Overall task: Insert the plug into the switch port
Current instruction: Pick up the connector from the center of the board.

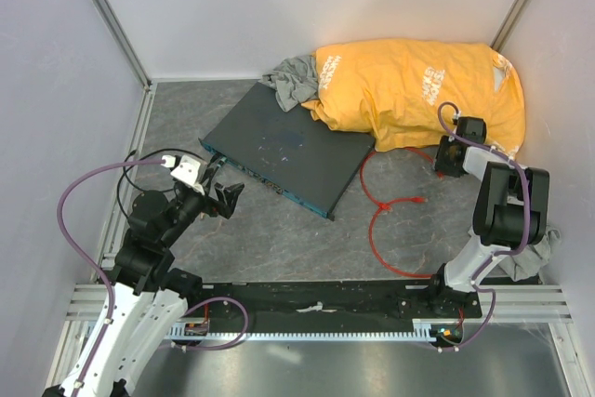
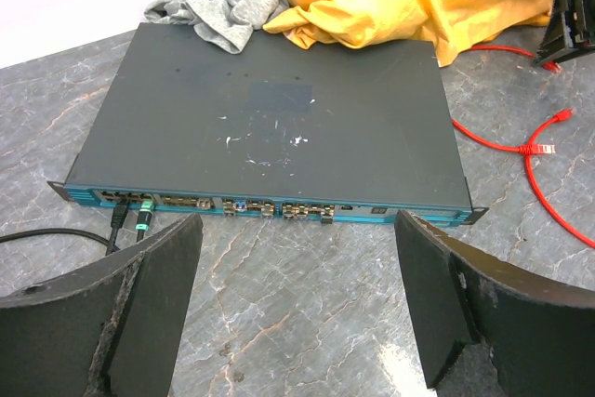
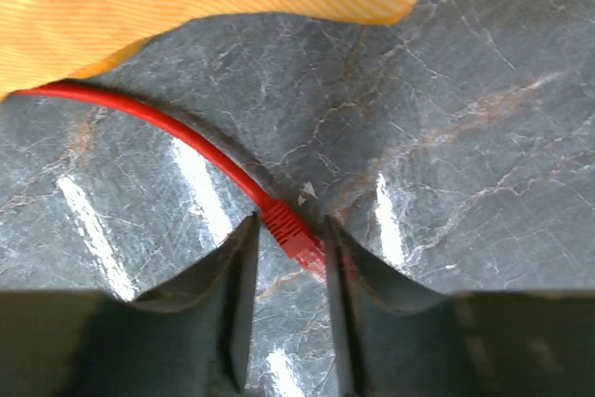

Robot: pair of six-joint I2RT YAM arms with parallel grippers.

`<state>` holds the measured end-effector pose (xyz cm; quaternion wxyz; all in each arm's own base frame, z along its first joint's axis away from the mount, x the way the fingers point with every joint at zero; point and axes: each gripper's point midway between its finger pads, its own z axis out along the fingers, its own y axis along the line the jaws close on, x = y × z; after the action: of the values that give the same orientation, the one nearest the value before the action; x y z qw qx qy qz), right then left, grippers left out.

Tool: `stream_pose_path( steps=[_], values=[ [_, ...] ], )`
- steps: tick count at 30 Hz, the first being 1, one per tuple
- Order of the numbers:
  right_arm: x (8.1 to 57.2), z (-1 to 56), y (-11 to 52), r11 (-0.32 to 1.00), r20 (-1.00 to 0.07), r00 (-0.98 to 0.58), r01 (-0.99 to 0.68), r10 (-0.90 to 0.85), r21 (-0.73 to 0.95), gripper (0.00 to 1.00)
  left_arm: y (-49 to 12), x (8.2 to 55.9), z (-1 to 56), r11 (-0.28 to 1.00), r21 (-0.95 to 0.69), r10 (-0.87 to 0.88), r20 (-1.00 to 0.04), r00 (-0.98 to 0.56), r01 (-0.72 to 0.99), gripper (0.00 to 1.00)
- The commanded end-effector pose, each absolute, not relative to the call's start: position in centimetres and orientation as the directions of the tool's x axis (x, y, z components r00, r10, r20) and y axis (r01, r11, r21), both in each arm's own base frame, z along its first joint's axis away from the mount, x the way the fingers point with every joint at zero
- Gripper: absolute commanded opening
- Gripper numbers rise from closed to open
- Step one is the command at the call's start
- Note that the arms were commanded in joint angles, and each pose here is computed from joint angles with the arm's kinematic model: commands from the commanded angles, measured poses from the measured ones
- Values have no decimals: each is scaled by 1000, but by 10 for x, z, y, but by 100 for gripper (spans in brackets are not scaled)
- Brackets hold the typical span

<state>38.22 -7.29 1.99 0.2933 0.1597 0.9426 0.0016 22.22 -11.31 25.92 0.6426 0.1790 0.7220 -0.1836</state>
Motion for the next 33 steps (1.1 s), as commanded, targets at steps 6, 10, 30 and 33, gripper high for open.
stream_pose_path(
  steps=[6,10,30,33],
  values=[
    [345,5,-40,953,-420,-862,302,283,23,15,-113,222,261,869,-26,26,-995,-100,494,89],
    [337,24,-36,947,-453,-848,319,277,-19,1,-113,223,259,869,-27,29,-994,-105,494,89],
    [313,341,186,836,-882,-472,-490,-14,248,0,-108,231,254,892,-36,37,-988,-151,451,88],
    [293,362,239,723,-909,-409,-652,-81,230,0,-104,228,271,896,-31,38,-988,-147,442,89]
  ],
)
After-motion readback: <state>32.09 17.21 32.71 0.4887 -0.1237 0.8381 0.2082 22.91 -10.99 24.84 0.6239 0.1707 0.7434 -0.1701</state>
